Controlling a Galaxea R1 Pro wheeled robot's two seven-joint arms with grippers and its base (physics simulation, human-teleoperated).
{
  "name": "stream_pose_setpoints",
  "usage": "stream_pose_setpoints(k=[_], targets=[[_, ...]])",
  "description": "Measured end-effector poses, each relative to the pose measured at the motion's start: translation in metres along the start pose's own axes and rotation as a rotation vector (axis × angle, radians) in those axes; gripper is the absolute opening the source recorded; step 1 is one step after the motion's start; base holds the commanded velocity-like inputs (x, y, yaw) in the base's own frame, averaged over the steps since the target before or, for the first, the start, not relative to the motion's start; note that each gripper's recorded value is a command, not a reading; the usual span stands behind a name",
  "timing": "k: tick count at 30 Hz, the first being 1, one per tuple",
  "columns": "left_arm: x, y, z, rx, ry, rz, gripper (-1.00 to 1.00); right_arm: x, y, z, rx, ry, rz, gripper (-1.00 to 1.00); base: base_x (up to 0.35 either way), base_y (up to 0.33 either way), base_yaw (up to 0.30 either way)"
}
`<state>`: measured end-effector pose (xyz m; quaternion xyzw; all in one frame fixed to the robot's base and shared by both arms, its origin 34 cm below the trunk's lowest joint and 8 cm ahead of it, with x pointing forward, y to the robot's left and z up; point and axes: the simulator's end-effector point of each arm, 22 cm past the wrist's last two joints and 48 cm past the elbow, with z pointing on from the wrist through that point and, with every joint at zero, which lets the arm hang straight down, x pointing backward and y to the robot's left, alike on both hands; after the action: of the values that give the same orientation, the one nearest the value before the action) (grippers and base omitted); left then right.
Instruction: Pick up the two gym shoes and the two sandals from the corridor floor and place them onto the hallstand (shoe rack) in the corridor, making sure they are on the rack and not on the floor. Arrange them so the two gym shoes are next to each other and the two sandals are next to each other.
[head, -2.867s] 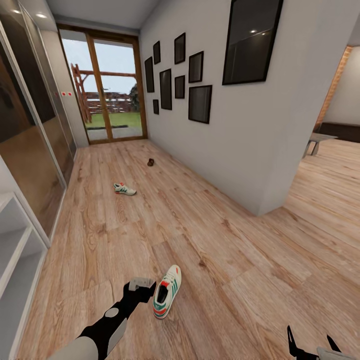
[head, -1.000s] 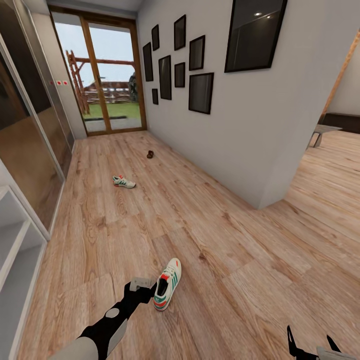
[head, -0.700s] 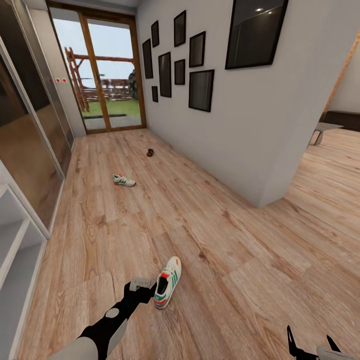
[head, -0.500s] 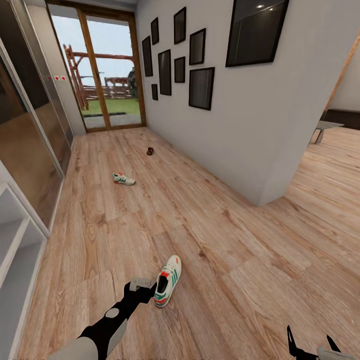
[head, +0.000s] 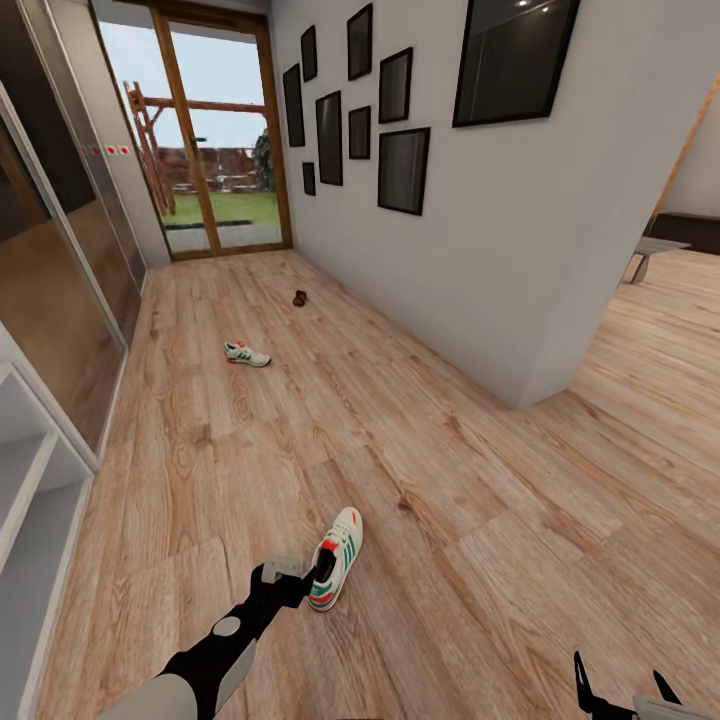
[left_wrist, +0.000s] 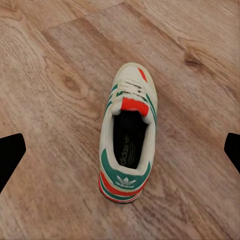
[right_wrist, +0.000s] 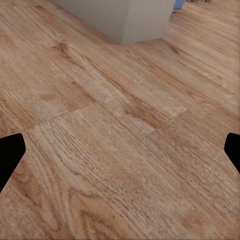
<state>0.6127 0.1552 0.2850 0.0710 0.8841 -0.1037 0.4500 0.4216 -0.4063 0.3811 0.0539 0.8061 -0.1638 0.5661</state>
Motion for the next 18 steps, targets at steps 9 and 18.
stream_pose_setpoints(k=[9,18], targets=[[0.0002,-0.0004,0.0001,0.001,0.000,0.004,1.00,0.0002,0.0000,-0.0001,0.001,0.001,0.000,1.00,0.000,0.000,0.000],[0.0021,0.0002,0.0006,0.000,0.001,0.002,1.00,0.0021,0.0001,-0.0002,0.001,0.005,-0.001,1.00,0.000,0.000,0.000]])
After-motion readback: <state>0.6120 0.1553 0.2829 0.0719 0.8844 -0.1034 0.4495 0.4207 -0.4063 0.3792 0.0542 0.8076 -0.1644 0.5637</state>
